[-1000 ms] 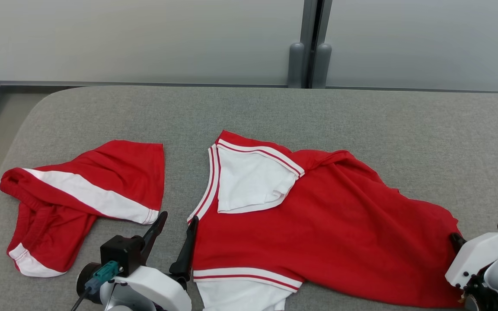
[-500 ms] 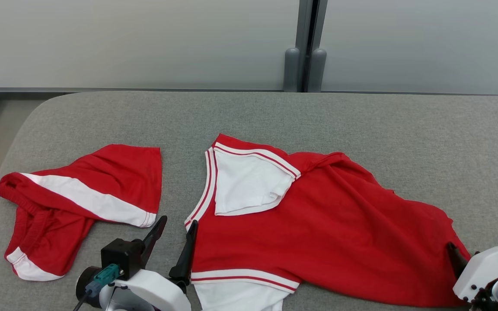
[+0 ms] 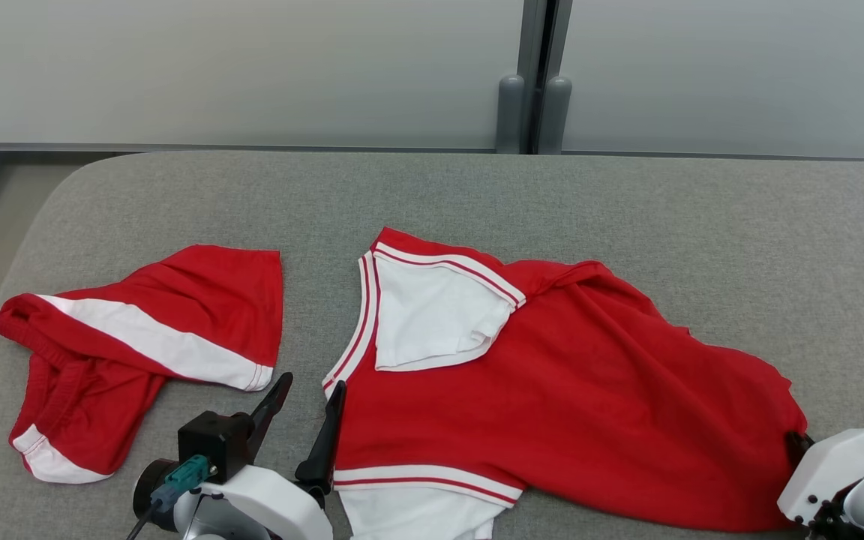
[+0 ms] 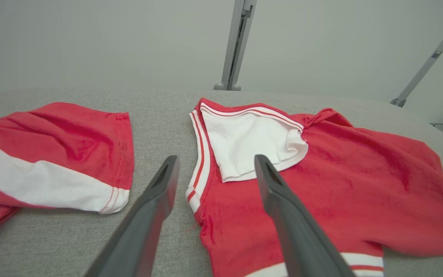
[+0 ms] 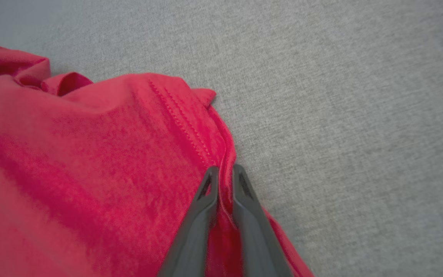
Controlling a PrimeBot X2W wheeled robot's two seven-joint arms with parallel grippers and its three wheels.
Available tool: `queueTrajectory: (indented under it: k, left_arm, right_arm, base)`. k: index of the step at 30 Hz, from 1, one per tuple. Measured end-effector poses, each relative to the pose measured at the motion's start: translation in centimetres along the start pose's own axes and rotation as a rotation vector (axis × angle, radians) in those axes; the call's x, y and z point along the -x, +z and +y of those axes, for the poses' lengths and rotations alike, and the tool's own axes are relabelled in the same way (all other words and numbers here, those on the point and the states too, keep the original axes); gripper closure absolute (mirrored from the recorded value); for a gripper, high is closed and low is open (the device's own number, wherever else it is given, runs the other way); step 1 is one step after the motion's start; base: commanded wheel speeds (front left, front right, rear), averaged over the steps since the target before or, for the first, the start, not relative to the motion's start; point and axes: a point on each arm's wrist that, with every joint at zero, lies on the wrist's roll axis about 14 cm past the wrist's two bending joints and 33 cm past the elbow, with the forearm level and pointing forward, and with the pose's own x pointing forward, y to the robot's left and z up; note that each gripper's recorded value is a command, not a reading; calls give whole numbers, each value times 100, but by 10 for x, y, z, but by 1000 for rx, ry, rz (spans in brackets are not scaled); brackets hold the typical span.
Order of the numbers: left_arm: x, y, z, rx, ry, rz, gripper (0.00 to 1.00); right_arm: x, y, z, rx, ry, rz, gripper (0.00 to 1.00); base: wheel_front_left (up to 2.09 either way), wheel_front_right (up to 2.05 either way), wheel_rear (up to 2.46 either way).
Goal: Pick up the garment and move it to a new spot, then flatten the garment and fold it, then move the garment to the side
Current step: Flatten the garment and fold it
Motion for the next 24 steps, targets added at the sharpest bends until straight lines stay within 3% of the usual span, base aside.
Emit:
queueTrajectory:
  k: [1,9,14,24]
  left_arm:
    - [0,0,0,0,0,0,0]
    - [1,2,0,2,1,-7,0]
    - [1,3,-1,2,-2,-10,0]
    - [-1,0,0,10,3,-3,0]
  right_arm:
    - [0,-1,1,0,2,1,100]
    - [3,17,10,26,23,-72,100]
    - [7,45,44,18,122,-156,100]
    - [-6,76,109,17,290,-184,100]
  base:
    - [0,0,0]
    - [0,0,0]
    - [0,0,0]
    - [0,0,0]
